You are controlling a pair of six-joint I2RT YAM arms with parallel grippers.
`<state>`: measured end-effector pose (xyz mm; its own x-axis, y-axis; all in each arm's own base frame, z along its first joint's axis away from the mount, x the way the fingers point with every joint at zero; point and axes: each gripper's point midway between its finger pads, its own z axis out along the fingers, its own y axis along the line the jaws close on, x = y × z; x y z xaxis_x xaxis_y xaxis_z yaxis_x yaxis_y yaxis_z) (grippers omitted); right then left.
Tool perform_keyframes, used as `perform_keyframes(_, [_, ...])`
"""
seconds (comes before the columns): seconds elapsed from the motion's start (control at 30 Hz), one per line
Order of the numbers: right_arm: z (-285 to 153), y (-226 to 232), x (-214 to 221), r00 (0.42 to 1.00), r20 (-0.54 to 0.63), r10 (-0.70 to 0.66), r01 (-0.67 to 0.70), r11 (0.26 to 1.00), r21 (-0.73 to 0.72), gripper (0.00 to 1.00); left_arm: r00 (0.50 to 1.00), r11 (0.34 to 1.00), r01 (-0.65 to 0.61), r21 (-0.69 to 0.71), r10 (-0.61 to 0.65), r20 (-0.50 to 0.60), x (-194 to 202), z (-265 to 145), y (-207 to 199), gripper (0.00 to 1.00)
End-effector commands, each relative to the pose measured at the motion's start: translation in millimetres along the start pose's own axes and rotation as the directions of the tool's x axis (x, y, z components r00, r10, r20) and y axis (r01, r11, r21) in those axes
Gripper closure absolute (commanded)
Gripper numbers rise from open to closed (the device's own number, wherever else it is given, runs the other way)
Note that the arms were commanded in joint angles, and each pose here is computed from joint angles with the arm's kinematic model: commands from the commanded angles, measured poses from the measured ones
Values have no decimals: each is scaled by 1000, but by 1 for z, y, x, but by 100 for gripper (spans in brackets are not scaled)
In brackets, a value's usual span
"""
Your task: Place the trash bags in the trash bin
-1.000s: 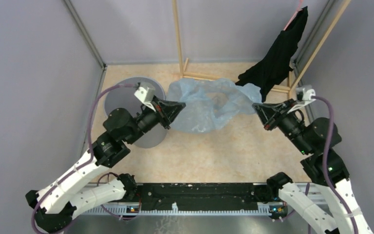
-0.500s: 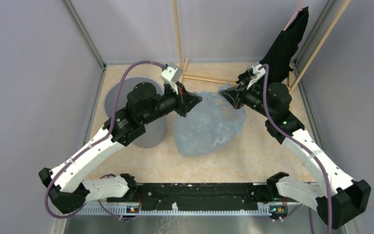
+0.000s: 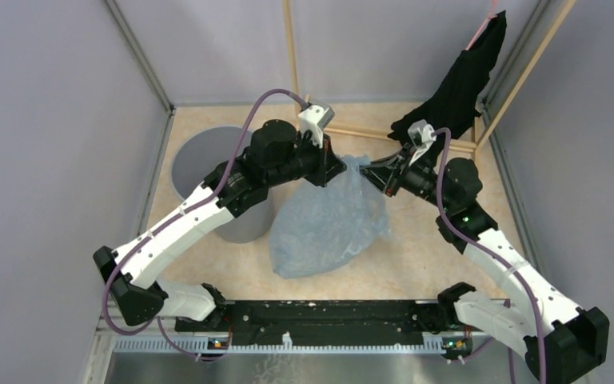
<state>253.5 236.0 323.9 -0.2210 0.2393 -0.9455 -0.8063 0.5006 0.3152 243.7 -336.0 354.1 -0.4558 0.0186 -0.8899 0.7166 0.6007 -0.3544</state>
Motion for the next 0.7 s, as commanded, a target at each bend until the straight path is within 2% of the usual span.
perform_keyframes(0.0, [-7,9,-27,996,70,-50,50,999,1,86,1000,1000,4,29,-4,-4,1,1,-5,100])
perform_keyframes(0.17, [-4,28,-25,998,62,-30,37,992,-118,81,999,1000,12,6,-12,-34,13,-3,0,100])
perform_keyframes(0.23, [-3,32,-24,997,73,-26,37,987,-155,74,1000,1000,16,-2,-16,-26,12,-6,2,100])
perform_keyframes(0.37, [-2,33,-19,997,65,-45,55,985,-164,51,1000,1000,28,-2,-28,-8,13,-9,2,100])
perform_keyframes(0.47, [2,35,-19,997,61,-48,57,987,-148,43,999,999,32,9,-32,-2,11,-10,-1,100])
perform_keyframes(0.57, [7,33,-12,996,43,-81,85,990,-114,29,1000,999,31,20,-31,4,7,-11,-4,100])
perform_keyframes(0.67, [16,28,0,994,-3,-112,111,990,-86,24,999,999,29,25,-29,17,2,-14,-6,100])
